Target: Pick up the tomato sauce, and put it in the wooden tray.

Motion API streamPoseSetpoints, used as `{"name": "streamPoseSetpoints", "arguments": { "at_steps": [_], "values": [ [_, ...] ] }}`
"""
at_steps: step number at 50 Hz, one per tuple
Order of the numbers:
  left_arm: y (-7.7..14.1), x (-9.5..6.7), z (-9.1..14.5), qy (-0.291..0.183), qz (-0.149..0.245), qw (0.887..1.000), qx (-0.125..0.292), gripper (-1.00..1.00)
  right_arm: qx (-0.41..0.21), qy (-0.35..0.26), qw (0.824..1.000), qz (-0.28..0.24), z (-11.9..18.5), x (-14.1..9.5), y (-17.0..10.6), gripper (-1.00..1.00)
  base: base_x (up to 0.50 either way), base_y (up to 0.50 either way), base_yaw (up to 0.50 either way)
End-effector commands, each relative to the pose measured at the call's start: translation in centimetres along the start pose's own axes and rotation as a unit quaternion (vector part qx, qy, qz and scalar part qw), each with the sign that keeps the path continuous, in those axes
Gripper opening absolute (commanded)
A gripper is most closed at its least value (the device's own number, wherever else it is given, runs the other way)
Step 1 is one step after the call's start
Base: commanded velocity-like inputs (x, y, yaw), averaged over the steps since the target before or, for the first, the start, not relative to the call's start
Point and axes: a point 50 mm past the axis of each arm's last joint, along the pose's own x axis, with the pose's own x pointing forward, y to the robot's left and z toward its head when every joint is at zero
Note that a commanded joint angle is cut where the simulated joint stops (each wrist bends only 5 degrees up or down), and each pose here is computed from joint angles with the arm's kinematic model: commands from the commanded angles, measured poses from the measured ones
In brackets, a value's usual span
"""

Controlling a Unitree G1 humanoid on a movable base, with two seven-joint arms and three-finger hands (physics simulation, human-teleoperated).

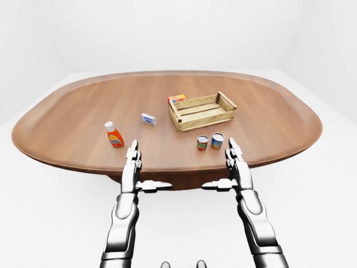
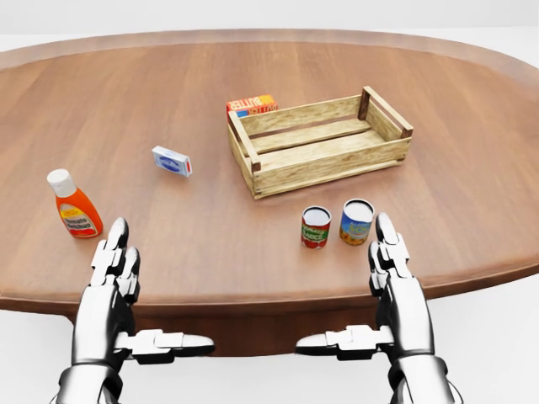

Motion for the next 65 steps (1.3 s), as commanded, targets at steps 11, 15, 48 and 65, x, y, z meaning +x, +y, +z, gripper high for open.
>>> {"name": "streamPoseSetpoints", "arguments": {
  "at_steps": [11,15,48,65],
  "values": [
    [0.89,0.45,-0.29,0.007,0.014,1.000,0.004,1.00,-0.030,0.022,0.999,0.006,-0.43,0.42,-0.37,1.00,0.50,0.00,0.00],
    [0.90,0.31,-0.25,0.006,0.014,1.000,0.003,1.00,-0.028,0.020,0.999,0.006,-0.39,0.33,-0.36,1.00,0.50,0.00,0.00],
    [0.89,0.44,-0.40,0.014,0.013,1.000,0.006,1.00,-0.033,0.020,0.999,0.012,-0.53,0.55,-0.17,1.00,0.50,0.00,0.00],
    [0.87,0.42,-0.41,0.014,0.013,1.000,0.006,1.00,-0.032,0.022,0.999,0.016,-0.69,0.51,-0.18,1.00,0.50,0.00,0.00]
  ]
}}
